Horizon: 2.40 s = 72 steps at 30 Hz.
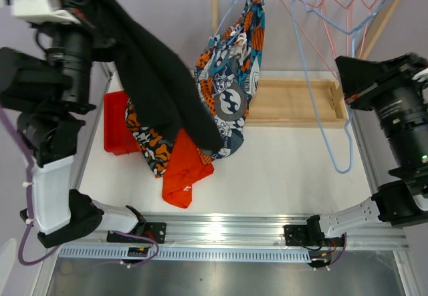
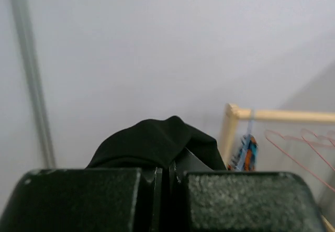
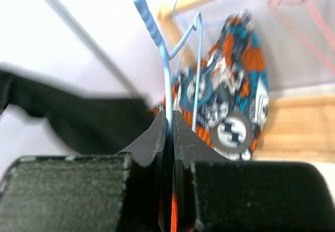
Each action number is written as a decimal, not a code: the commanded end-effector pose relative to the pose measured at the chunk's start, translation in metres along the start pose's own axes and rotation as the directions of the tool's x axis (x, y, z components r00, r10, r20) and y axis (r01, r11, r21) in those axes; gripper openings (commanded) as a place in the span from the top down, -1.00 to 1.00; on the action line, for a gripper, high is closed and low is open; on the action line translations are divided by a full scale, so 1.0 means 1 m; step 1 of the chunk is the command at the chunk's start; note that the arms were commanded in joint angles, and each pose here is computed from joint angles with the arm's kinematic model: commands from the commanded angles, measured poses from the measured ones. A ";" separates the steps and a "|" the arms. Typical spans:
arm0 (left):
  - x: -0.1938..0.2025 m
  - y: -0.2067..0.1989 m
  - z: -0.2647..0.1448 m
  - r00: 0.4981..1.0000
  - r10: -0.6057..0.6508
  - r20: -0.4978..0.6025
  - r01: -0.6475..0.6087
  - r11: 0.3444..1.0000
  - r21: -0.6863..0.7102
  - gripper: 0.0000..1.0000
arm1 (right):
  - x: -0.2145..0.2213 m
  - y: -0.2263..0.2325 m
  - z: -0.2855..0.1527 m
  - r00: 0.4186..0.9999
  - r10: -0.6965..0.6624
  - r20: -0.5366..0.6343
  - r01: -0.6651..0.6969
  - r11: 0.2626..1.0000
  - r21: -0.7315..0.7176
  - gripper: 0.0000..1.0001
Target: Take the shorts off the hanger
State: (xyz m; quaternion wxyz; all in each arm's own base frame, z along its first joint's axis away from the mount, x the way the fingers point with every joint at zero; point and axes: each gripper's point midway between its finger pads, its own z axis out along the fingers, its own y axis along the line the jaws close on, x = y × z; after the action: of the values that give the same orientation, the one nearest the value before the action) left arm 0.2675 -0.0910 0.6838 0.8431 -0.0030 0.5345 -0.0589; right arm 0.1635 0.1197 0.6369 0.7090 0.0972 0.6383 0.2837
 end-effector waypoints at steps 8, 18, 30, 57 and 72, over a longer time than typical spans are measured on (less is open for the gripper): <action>0.114 0.055 0.066 0.972 0.001 -0.234 -0.023 0.996 -0.092 1.00 | -0.019 0.030 0.009 0.945 -0.323 0.057 0.326 0.943 -0.072 1.00; 0.275 0.054 0.108 0.880 -0.056 -0.471 0.043 0.998 -0.037 1.00 | 0.030 0.067 0.032 0.743 -0.667 0.047 0.669 0.741 -0.055 1.00; 0.402 0.082 0.092 0.753 -0.112 -0.648 0.047 0.992 -0.116 0.92 | 0.095 -0.024 0.142 0.845 -0.515 -0.143 0.501 0.857 -0.125 1.00; 0.372 0.069 0.021 0.734 -0.144 -0.663 0.071 0.988 -0.136 -0.99 | 0.085 -0.146 0.301 0.956 -0.287 -0.066 0.291 0.954 0.077 1.00; 0.365 0.064 -0.009 0.710 -0.210 -0.672 0.127 0.977 -0.172 -0.99 | 0.113 -0.196 0.310 0.960 -0.236 -0.150 0.260 0.952 0.163 1.00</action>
State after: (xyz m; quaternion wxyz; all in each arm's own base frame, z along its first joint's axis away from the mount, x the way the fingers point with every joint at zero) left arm 0.4305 -0.0618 0.3105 0.5390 -0.0698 0.8356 -0.0802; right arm 0.5212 0.0956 0.4830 0.6707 0.0480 0.7280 0.1338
